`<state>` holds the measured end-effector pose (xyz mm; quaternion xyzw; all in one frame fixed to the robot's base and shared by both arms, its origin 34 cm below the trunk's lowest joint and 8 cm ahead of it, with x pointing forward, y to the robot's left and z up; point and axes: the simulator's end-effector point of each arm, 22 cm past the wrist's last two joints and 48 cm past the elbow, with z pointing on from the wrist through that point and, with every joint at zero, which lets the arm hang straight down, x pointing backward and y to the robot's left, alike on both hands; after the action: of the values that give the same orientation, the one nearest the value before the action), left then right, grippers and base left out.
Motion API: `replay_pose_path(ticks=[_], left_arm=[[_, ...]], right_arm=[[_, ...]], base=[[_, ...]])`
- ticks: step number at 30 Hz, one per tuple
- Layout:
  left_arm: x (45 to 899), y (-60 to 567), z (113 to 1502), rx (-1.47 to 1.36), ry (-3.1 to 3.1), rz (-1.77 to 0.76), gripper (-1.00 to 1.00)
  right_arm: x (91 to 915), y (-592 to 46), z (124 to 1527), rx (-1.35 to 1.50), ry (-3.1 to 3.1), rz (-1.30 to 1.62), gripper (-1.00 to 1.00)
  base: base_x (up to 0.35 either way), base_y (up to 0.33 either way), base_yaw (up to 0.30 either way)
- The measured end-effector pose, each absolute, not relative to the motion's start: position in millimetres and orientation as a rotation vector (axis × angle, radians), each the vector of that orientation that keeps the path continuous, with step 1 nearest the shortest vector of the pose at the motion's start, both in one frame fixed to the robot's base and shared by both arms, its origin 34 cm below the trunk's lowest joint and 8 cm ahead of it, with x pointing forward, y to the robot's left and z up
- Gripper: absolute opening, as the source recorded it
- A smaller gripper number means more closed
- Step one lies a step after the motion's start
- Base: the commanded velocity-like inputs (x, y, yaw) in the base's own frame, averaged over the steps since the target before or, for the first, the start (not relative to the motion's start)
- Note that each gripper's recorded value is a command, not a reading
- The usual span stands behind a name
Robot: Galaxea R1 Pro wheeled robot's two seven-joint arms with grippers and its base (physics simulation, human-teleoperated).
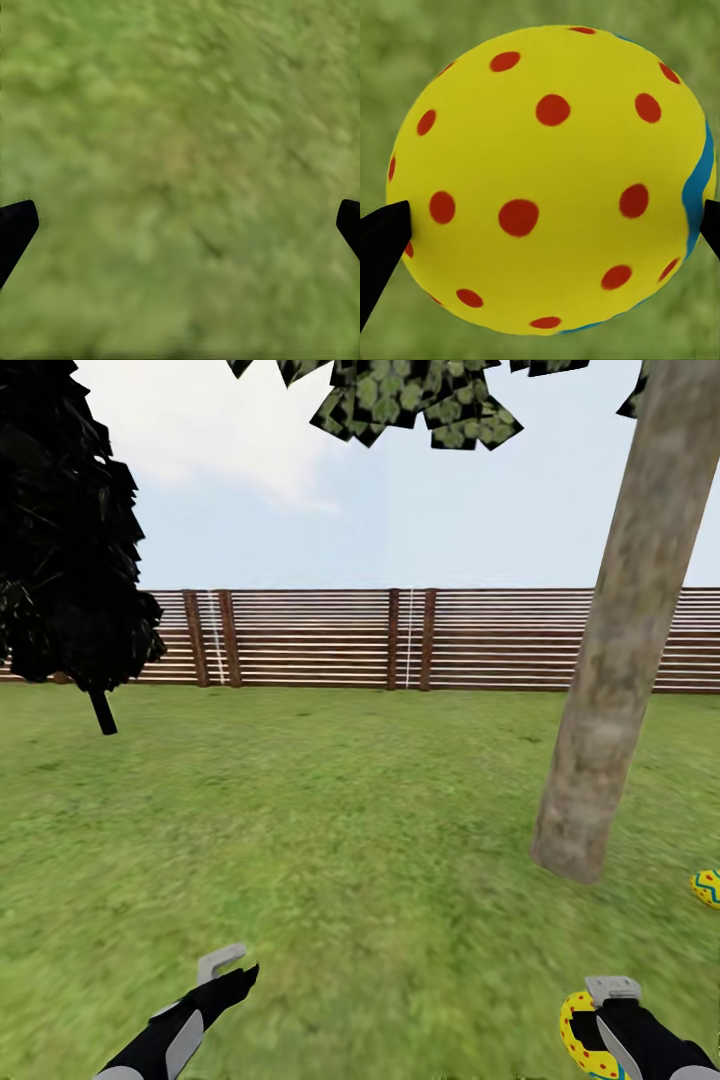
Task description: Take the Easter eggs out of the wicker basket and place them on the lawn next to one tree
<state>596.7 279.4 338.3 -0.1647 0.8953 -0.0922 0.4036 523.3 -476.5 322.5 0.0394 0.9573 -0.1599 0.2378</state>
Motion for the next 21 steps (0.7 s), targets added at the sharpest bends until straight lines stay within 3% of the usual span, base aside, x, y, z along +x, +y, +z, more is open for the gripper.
replay_pose_path(ticks=[21], left_arm=[[580.1,278.6,292.2,-0.433,2.346,-0.22,1.0]], right_arm=[[506.0,-475.3,282.7,0.089,2.707,-0.451,-1.0]], base=[[0.0,0.0,0.0]])
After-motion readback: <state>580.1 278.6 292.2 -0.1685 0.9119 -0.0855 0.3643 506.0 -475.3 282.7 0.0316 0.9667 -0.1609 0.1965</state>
